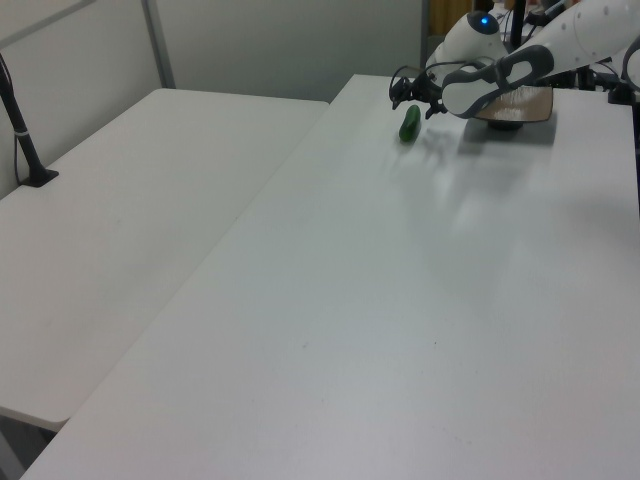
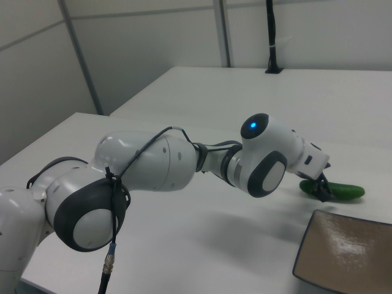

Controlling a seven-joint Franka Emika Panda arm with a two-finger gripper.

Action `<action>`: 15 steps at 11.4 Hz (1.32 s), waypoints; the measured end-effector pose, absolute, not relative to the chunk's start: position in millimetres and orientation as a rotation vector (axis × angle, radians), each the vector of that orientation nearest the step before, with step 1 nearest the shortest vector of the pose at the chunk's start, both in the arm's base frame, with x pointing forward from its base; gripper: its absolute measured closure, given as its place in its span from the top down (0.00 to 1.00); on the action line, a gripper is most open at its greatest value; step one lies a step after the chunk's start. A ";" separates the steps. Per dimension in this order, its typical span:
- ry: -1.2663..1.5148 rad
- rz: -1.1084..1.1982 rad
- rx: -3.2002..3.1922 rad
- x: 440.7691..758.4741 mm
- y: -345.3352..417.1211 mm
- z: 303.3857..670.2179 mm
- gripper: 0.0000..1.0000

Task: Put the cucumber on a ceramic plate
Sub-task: 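Close the gripper around the middle of the cucumber, then lift the cucumber and carry it onto the brown ceramic plate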

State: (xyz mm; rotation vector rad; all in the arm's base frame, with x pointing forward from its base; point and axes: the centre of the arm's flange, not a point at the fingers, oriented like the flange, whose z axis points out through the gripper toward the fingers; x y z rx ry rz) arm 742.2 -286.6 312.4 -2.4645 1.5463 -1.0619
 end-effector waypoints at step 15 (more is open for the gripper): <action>1.434 -1.112 -2.595 750.3 -276.4 307.9 0.43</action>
